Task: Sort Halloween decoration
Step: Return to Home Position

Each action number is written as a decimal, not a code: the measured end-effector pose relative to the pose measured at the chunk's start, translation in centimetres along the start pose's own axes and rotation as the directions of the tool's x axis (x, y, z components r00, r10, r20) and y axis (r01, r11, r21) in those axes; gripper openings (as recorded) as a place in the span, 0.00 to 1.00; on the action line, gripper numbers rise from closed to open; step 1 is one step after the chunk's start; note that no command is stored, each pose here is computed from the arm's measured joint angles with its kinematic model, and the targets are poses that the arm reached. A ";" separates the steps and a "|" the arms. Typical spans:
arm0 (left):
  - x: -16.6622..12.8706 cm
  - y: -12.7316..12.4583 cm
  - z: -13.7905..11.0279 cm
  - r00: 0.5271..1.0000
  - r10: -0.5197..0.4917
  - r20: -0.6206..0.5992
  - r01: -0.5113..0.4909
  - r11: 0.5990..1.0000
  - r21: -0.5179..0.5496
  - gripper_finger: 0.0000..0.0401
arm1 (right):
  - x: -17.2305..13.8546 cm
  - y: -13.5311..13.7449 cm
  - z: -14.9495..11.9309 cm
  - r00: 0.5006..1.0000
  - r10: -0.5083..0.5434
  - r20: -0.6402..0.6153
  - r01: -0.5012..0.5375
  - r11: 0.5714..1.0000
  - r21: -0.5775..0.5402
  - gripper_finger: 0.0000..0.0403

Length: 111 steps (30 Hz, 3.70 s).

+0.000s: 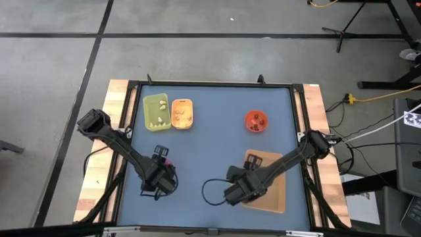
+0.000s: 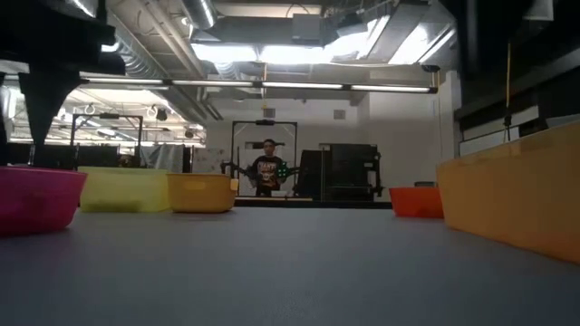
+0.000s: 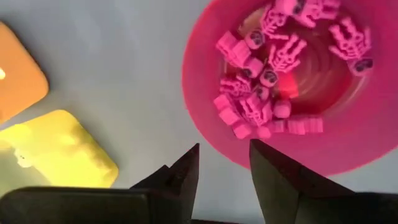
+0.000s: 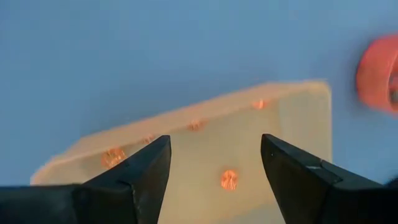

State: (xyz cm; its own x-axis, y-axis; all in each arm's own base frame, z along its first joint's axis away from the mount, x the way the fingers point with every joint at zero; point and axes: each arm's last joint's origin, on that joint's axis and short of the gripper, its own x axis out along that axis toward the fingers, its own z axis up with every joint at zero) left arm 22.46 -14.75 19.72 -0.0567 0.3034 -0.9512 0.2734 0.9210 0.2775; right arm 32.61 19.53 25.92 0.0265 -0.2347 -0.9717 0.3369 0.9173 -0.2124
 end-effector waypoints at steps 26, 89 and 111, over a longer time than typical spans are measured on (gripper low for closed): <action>-6.7 7.3 -4.7 0.908 -0.017 0.418 0.100 0.979 -0.177 0.01 | -9.5 -9.0 3.4 0.957 0.099 0.272 -0.052 0.983 -0.175 0.62; 4.0 10.3 -15.6 0.237 0.408 0.882 0.384 0.794 -0.470 0.00 | 9.0 -23.2 -17.9 0.210 0.274 0.939 -0.413 0.895 -0.169 0.62; 8.8 10.5 -14.4 0.179 0.375 0.909 0.424 0.805 -0.416 0.00 | 12.2 -22.3 -18.1 0.219 0.282 0.934 -0.363 0.912 -0.190 0.62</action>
State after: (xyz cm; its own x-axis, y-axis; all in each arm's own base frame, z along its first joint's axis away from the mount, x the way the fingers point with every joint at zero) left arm 11.02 1.06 16.18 0.9657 0.1779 -0.1892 -0.2031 0.9713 -0.1235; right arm 8.40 2.03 16.96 0.9800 -0.0930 -0.1760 0.1183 0.9831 0.1395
